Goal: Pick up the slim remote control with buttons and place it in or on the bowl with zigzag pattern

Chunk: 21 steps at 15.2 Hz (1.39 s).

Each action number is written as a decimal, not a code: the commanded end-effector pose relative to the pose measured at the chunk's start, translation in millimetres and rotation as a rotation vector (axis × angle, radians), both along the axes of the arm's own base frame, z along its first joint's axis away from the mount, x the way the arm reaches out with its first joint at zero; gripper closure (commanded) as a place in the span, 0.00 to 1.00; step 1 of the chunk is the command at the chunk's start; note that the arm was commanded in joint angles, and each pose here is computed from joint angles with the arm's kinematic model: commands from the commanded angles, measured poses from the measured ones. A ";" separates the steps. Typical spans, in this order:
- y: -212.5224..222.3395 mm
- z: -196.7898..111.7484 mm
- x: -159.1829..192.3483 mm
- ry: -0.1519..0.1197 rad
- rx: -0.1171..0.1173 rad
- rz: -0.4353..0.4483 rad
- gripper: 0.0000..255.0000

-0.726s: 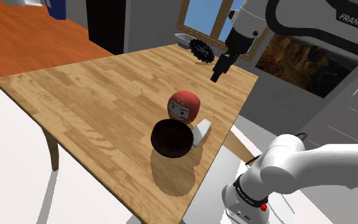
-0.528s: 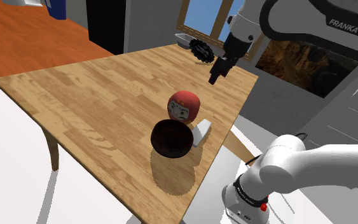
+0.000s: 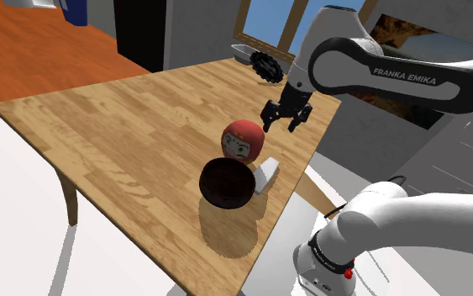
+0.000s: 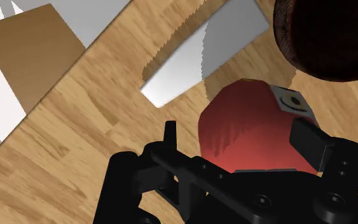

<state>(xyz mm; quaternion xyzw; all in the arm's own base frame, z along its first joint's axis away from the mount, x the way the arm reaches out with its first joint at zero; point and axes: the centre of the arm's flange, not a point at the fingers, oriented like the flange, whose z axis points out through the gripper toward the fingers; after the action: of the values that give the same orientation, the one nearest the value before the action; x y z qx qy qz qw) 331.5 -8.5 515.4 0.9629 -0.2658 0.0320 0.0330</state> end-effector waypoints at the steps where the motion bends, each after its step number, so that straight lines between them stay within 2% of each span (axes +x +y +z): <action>1: -6.1 -27.1 -0.8 0.002 0.017 -0.163 0.00; 10: -25.9 -143.6 -12.7 0.017 0.094 -0.845 0.00; 13: -26.2 -158.5 -13.5 0.018 0.097 -0.870 0.00; 14: -25.4 -70.3 -0.9 -0.279 0.124 -0.831 0.00; 15: -25.4 -70.3 -0.9 -0.279 0.124 -0.831 0.00; 21: -26.7 -131.5 -8.9 -0.047 0.103 -0.862 0.00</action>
<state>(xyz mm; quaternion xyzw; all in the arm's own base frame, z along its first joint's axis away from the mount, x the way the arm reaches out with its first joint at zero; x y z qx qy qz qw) 325.7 -33.1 395.7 0.7635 -0.6441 0.0428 -0.0179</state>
